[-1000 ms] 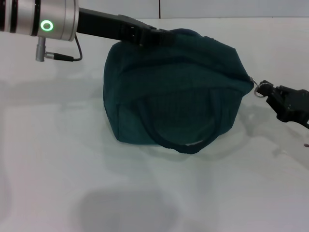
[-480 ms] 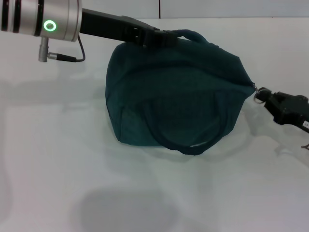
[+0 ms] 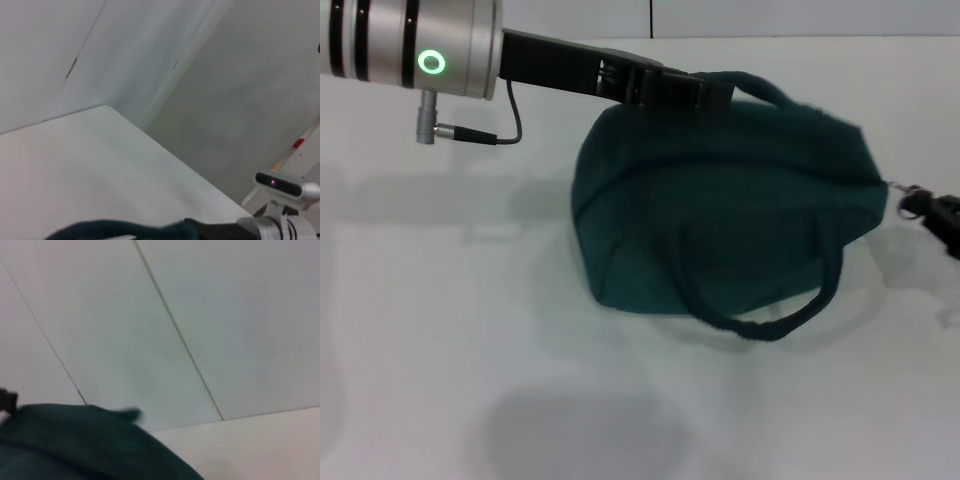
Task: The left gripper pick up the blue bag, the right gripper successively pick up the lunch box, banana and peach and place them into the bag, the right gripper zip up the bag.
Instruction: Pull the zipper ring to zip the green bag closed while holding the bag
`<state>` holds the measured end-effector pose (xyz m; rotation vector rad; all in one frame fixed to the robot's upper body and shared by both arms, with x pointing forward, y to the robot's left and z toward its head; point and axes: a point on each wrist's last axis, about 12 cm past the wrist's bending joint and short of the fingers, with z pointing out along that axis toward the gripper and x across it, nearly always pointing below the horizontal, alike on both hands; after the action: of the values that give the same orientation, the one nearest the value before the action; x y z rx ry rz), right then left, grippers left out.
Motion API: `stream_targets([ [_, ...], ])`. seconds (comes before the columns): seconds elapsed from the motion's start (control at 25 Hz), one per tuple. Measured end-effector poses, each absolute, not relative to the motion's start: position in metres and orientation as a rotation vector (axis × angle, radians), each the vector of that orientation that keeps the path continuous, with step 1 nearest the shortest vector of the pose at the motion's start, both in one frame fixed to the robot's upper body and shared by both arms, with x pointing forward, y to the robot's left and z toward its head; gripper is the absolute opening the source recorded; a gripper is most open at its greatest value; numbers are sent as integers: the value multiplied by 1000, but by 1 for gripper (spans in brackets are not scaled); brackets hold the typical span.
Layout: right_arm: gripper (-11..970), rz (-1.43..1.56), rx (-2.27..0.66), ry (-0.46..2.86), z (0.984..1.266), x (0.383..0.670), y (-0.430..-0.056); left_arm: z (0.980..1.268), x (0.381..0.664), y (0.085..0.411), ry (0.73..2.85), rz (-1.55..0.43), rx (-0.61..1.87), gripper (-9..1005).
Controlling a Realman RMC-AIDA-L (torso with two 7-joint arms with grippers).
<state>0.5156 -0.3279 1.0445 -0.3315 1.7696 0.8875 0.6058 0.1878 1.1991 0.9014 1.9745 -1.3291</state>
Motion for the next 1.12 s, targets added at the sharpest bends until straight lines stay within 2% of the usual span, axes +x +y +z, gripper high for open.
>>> stream_targets([
  [0.04,12,905,-319,1772,1048,514,-335,1199,606,188,1975,-1329,900,141],
  [0.24,12,1013,-307,1790,1059,508,-350,1199,606,190,1971,-1328,893,380],
  [0.52,15,1062,-361,1845,1057,513,-338,1201,604,193,1887,-1343,887,467],
  [0.68,60,1077,-404,1846,1057,512,-333,1199,599,203,1847,-1357,874,516],
  [0.84,105,1091,-412,1822,1061,511,-334,1196,595,215,1828,-1362,849,522],
  [1.12,333,1066,-384,1807,1066,508,-351,1192,592,224,1824,-1361,819,532],
])
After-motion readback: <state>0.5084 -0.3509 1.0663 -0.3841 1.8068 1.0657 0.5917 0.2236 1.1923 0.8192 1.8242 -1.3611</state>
